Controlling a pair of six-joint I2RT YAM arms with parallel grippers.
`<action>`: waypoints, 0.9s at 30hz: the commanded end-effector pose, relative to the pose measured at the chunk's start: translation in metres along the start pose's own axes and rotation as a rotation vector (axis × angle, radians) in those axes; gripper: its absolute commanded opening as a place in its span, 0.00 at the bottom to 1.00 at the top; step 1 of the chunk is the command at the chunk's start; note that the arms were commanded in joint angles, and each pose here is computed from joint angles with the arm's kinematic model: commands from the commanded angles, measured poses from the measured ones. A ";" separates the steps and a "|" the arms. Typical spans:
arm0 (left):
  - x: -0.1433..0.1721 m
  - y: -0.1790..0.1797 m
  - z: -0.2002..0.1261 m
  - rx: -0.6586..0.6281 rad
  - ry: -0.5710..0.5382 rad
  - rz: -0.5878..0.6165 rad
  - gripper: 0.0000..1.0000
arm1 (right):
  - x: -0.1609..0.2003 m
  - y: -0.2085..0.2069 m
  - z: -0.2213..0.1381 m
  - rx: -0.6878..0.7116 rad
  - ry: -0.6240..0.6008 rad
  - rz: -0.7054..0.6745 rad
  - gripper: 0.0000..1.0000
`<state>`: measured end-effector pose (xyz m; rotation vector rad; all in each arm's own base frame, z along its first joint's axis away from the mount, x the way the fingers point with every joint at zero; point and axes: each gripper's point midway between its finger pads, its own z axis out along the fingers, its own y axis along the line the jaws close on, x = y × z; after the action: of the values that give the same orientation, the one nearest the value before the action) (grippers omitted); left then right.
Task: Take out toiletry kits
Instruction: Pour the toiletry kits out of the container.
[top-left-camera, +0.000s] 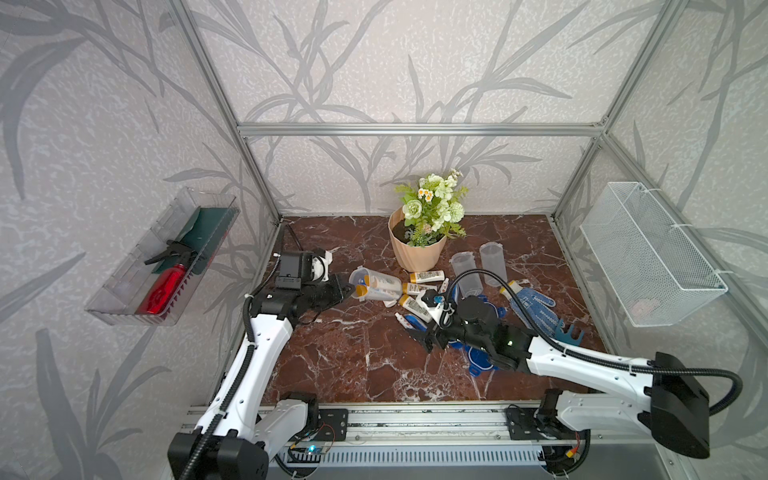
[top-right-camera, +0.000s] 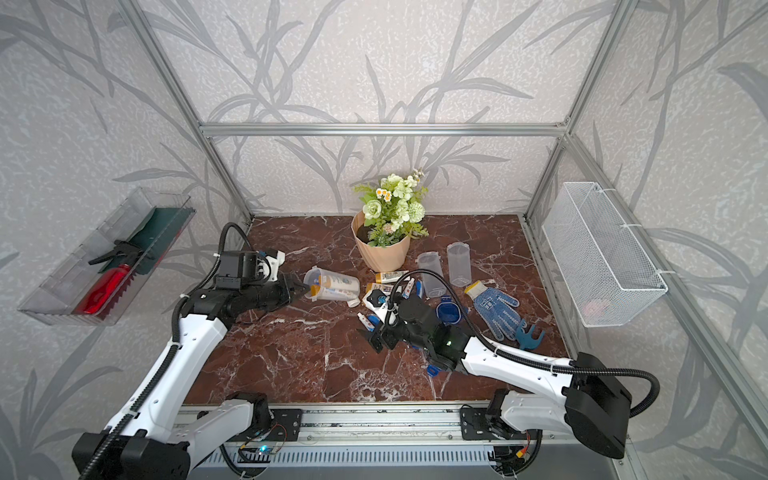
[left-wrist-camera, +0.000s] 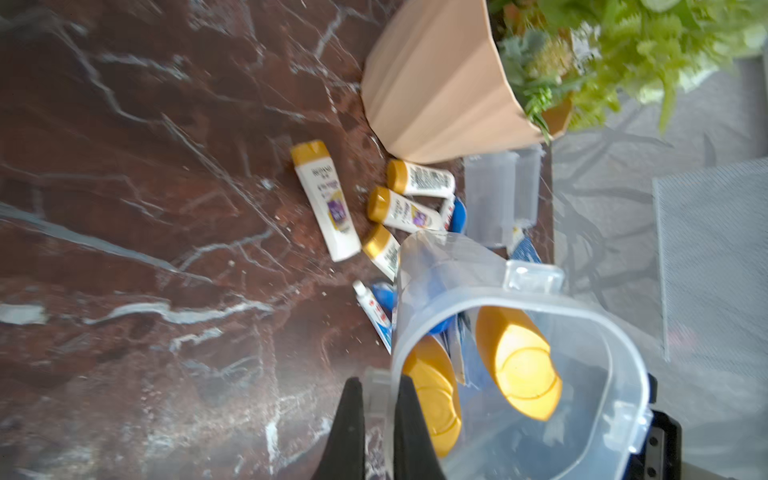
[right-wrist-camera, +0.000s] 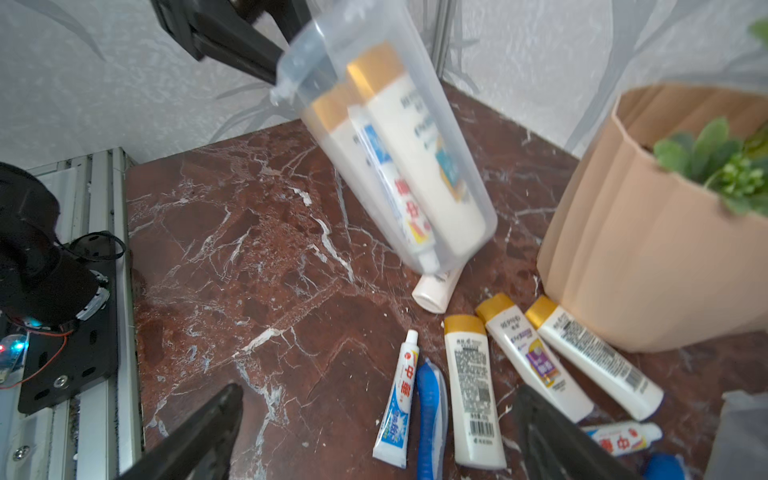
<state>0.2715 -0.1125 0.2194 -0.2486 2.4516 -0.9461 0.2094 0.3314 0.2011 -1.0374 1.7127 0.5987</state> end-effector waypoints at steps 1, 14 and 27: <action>0.025 -0.037 -0.010 0.217 0.110 0.020 0.00 | -0.017 0.005 -0.004 0.027 -0.023 -0.213 0.99; 0.056 -0.062 -0.028 0.370 0.149 -0.015 0.00 | -0.039 0.000 0.008 0.116 -0.025 -0.424 0.99; 0.064 -0.068 -0.028 0.447 0.167 -0.039 0.00 | -0.045 -0.015 0.032 0.224 -0.044 -0.426 0.99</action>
<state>0.2066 -0.1595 0.2359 -0.1589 2.3851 -1.4460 0.2378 0.3565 0.1997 -1.2599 1.4710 0.1302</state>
